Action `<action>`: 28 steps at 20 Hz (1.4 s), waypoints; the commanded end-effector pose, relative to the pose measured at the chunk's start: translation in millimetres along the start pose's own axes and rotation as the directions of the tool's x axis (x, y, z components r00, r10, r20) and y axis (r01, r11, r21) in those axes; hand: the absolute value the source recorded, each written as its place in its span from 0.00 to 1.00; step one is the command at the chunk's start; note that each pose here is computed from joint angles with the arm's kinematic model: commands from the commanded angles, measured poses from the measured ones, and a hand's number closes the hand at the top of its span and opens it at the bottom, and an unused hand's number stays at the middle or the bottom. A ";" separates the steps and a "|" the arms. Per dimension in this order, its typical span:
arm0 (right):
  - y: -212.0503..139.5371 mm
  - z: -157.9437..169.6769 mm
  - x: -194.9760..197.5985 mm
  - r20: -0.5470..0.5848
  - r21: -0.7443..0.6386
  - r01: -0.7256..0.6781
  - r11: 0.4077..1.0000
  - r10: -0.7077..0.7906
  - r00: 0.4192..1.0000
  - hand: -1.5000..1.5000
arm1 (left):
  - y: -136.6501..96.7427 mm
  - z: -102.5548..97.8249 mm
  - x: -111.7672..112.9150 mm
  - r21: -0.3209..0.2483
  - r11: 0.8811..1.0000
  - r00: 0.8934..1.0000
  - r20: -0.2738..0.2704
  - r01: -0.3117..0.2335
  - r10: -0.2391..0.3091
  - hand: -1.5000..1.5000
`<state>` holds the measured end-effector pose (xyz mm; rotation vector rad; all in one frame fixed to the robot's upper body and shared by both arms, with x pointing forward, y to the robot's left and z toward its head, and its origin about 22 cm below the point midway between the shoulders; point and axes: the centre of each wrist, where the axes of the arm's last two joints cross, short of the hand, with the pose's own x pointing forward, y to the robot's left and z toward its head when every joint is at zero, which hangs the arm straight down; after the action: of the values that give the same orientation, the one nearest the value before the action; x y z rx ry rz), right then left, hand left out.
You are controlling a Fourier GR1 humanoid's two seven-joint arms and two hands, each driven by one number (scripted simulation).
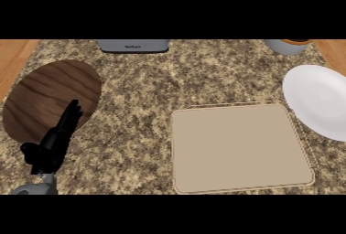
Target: Pick the eggplant from the tray and place it in the plate
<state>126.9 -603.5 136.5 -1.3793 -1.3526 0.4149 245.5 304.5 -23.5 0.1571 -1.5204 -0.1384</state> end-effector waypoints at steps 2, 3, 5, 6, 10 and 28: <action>6.6 -7.9 12.3 0.035 0.001 0.025 1.000 -0.025 0.999 1.00 | 15.4 -6.0 8.5 0.007 1.000 1.000 -0.014 -0.001 0.001 0.50; 25.4 -28.0 37.9 0.038 0.029 0.016 0.999 -0.017 0.999 1.00 | -8.8 -13.7 16.1 -0.016 1.000 1.000 0.001 -0.005 0.005 0.50; 12.5 -49.2 37.3 0.034 0.048 0.015 0.999 -0.017 0.999 1.00 | 1.2 -23.9 7.8 -0.002 1.000 1.000 0.007 0.005 -0.005 0.50; 29.9 -51.5 55.1 0.053 0.059 0.040 0.997 -0.043 0.998 1.00 | -11.5 -18.8 1.9 -0.019 1.000 1.000 0.003 0.004 -0.004 0.50; 58.1 -67.5 75.1 0.064 0.138 0.068 0.988 -0.078 0.995 1.00 | -13.3 -20.6 9.5 0.008 1.000 1.000 0.008 0.008 -0.008 0.50; 192.4 -97.4 141.3 -0.141 0.092 0.296 0.951 -0.282 0.949 0.00 | -9.3 -11.0 12.3 -0.038 0.999 1.000 0.022 -0.013 0.014 0.50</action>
<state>327.7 -486.7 80.5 -1.1064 -1.4127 0.3226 260.0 295.7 -20.2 0.1290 -1.5268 -0.1583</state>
